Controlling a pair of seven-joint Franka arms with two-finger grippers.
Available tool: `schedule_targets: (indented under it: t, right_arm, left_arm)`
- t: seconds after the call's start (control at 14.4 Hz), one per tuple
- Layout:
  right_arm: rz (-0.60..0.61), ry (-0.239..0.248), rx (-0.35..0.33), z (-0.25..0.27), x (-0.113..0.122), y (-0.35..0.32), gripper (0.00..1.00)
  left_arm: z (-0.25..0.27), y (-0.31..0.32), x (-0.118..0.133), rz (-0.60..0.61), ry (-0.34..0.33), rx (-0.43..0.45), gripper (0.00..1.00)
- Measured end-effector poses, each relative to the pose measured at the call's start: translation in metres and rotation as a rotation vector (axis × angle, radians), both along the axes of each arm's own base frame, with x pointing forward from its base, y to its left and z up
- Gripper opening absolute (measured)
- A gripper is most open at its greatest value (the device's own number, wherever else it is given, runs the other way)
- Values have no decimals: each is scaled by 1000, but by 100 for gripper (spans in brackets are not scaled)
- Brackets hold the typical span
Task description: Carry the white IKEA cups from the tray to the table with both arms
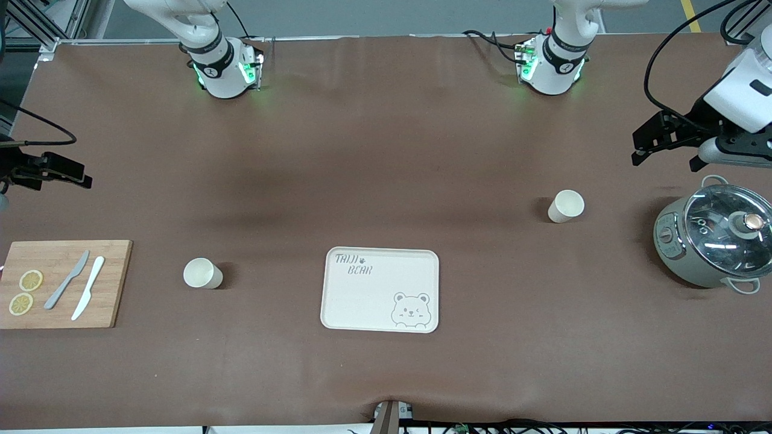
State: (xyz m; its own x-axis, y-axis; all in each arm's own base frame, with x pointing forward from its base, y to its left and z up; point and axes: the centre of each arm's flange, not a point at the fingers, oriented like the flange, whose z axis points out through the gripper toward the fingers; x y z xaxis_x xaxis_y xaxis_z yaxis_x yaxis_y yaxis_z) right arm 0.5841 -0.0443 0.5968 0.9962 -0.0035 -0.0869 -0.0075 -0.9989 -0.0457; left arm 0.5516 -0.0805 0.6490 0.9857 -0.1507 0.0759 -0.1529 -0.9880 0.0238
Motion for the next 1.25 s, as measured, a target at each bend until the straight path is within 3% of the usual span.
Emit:
schedule_targets:
  t: [0.42,1.25]
  right_arm:
    - [1,0,-12,1,0,9,100]
    - [1,1,-13,1,0,9,100]
  left_arm:
    - [-8,6,-9,-80,82,51,100]
    - [-9,6,-10,-80,92,52,100]
